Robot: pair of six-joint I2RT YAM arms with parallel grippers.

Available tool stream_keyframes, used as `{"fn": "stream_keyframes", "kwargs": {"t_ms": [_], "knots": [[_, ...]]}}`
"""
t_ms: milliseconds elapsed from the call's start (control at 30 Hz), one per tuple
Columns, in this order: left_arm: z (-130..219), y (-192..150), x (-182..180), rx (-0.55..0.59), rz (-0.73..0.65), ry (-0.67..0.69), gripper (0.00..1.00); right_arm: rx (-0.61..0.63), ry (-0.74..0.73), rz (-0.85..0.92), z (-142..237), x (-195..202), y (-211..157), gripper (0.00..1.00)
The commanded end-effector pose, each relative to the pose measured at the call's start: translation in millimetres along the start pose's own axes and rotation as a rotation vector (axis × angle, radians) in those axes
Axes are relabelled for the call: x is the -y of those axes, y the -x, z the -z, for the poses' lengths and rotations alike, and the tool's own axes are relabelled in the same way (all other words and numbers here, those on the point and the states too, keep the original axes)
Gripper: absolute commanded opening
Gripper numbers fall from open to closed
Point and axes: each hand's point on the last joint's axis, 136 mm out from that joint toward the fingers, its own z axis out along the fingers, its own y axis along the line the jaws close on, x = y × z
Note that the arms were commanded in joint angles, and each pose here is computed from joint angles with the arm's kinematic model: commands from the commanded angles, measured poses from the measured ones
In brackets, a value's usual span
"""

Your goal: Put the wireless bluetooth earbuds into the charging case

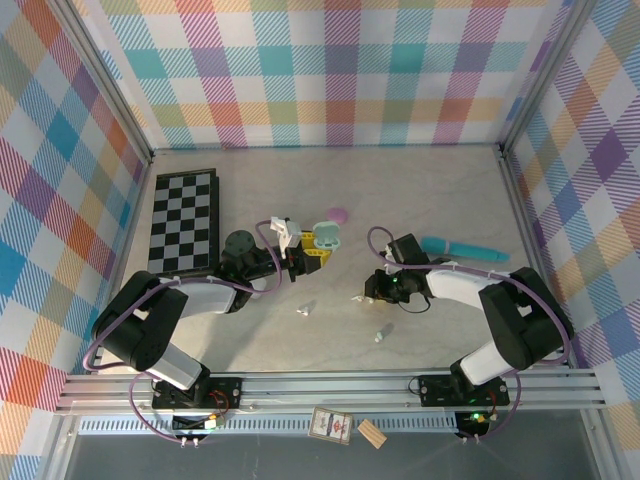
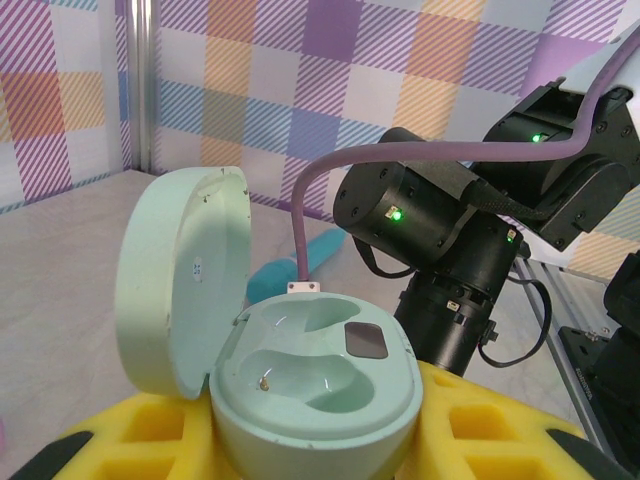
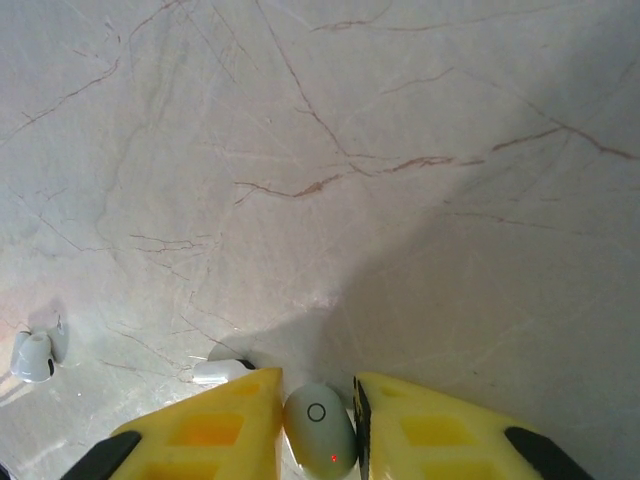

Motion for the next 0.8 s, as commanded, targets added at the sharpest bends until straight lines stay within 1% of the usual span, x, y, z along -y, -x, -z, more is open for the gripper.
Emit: {"fn": "stream_keyframes", "kwargs": {"t_ms": [0, 133, 233, 367, 633, 767], "knots": [[-1, 15, 7, 0.032, -0.052, -0.019, 0.29, -0.048, 0.009, 0.023, -6, 2, -14, 0.23], [-2, 15, 6, 0.032, -0.050, -0.021, 0.29, -0.048, 0.009, 0.030, -4, 1, -15, 0.21], [-2, 16, 6, 0.034, -0.052, -0.020, 0.29, -0.044, 0.027, 0.029, -3, -2, -14, 0.25], [-3, 16, 6, 0.032, -0.051, -0.021, 0.29, -0.047, 0.048, 0.013, -2, -3, -19, 0.26], [-3, 16, 6, 0.033, -0.051, -0.024, 0.29, -0.050, 0.050, 0.008, -3, -1, -23, 0.24], [-2, 16, 6, 0.033, -0.051, -0.022, 0.29, -0.056, 0.057, 0.014, -4, -1, -24, 0.28]]}}
